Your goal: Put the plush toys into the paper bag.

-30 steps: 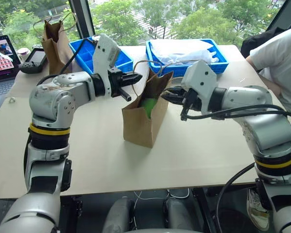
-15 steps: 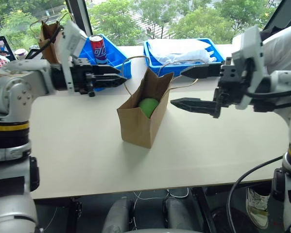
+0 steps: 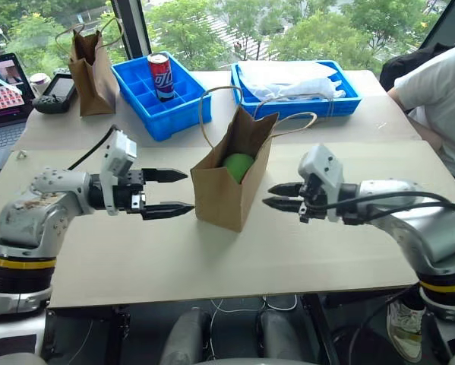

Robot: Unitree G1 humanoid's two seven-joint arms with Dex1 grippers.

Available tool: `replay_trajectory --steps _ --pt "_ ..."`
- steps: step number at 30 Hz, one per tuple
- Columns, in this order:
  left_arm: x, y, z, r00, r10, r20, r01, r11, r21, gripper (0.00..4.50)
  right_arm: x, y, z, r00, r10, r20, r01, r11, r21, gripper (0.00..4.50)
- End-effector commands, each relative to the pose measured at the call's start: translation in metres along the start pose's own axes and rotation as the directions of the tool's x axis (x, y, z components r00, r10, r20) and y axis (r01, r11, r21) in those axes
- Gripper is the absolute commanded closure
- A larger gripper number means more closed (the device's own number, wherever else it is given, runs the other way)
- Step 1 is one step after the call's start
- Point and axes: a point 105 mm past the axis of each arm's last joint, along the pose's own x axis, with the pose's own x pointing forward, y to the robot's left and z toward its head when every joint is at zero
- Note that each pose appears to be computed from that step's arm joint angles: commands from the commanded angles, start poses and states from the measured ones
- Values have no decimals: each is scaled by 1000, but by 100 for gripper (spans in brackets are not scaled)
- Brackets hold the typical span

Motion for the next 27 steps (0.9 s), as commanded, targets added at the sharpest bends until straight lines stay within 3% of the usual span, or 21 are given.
replay_trajectory --steps 1,9,21,27 --pt "14 -3 -11 1000 19 -19 -19 999 28 0 6 -9 15 995 -59 75 64 996 -64 440" --pt "37 3 -18 997 81 -7 -81 996 47 0 26 9 24 991 19 136 -10 997 -73 440" --pt "61 -11 -8 997 36 67 -39 998 40 0 52 24 29 981 66 185 -56 997 -55 440" --pt "67 -4 -2 992 87 94 -90 995 30 0 62 30 33 977 73 198 -65 997 -46 440"
